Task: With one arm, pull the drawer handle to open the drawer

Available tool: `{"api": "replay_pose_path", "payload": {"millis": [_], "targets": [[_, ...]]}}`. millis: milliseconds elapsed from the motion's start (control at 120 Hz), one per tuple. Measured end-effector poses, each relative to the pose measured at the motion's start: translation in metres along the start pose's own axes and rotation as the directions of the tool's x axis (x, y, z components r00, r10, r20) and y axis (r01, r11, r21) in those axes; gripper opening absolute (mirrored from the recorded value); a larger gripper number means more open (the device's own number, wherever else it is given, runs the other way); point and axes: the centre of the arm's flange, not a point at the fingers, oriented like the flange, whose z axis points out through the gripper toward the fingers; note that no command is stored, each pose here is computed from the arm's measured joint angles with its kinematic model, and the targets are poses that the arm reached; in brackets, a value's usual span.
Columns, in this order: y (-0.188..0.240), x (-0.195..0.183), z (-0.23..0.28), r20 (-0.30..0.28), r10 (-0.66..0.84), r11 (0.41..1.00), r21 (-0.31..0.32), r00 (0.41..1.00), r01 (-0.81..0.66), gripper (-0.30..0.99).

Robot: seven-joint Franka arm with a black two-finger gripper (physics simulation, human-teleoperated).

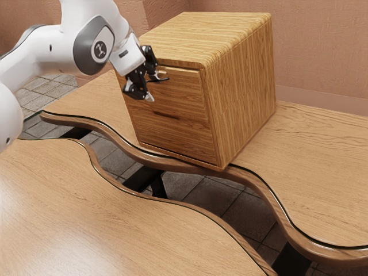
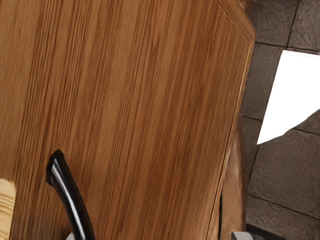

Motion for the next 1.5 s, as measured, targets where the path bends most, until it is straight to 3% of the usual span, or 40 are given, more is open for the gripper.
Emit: {"api": "replay_pose_path", "payload": {"millis": [117,492,600,717,892,1025,1150,1208,1325,1500], "targets": [[0.001,-0.004,0.002,0.000,-0.006,1.000,-0.004,1.000,0.006,0.33],[0.003,-0.009,0.002,0.000,-0.018,1.000,-0.006,1.000,0.018,0.12],[0.003,-0.014,0.003,0.004,-0.026,1.000,-0.004,1.000,0.026,-0.04],[0.004,-0.014,0.003,0.002,-0.029,1.000,-0.009,1.000,0.029,0.03],[0.006,-0.016,-0.003,-0.001,-0.037,0.999,-0.011,0.999,0.037,-0.04],[0.008,-0.016,-0.003,-0.005,-0.042,0.999,-0.017,0.999,0.042,0.09],[0.012,-0.018,-0.011,-0.010,-0.049,0.999,-0.013,0.999,0.049,0.03],[0.015,-0.014,-0.013,-0.016,-0.046,0.999,-0.015,0.999,0.046,0.15],[0.022,-0.012,-0.010,-0.021,-0.046,0.999,-0.030,0.999,0.046,0.27],[0.031,-0.016,-0.015,-0.027,-0.055,0.998,-0.035,0.998,0.054,0.24]]}}
